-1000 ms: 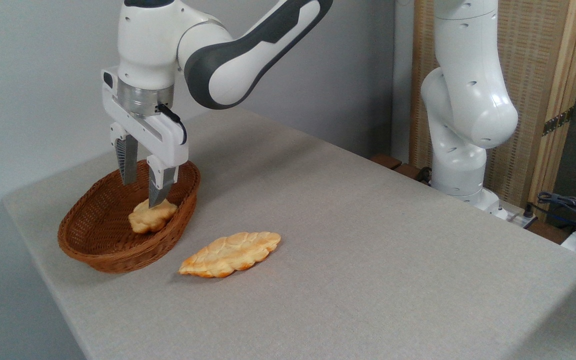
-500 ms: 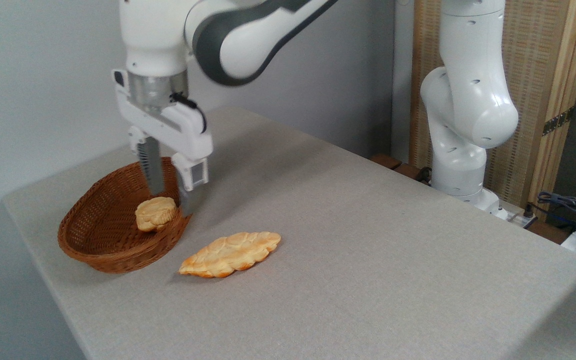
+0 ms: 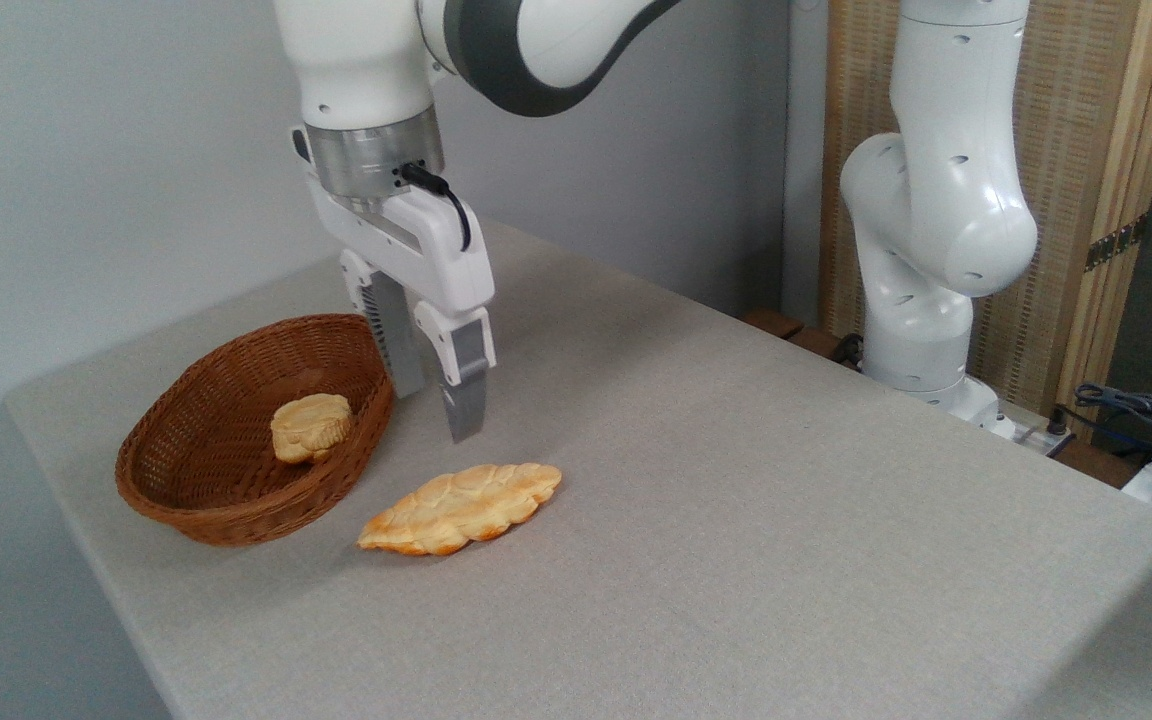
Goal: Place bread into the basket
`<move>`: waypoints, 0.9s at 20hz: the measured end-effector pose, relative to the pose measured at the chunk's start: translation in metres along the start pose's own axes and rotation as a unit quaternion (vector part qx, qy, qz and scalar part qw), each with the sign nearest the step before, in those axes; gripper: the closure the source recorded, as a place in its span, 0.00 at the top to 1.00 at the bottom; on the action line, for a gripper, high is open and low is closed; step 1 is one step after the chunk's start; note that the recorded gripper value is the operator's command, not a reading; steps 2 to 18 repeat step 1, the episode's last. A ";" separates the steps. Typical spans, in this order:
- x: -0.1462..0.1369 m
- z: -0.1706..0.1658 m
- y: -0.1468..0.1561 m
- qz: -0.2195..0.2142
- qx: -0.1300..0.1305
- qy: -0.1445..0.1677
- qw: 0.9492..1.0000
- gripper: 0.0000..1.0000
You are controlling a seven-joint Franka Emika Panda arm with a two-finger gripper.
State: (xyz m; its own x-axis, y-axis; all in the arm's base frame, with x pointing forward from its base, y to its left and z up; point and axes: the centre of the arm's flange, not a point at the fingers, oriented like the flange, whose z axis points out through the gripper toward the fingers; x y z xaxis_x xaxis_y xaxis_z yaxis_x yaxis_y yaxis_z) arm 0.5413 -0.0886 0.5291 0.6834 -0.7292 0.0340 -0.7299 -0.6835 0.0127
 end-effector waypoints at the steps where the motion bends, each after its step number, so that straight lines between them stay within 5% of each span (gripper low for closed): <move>1: -0.004 -0.003 -0.005 0.001 -0.001 -0.001 1.000 1.00; 18: -0.004 -0.003 -0.005 0.001 -0.001 -0.001 1.000 1.00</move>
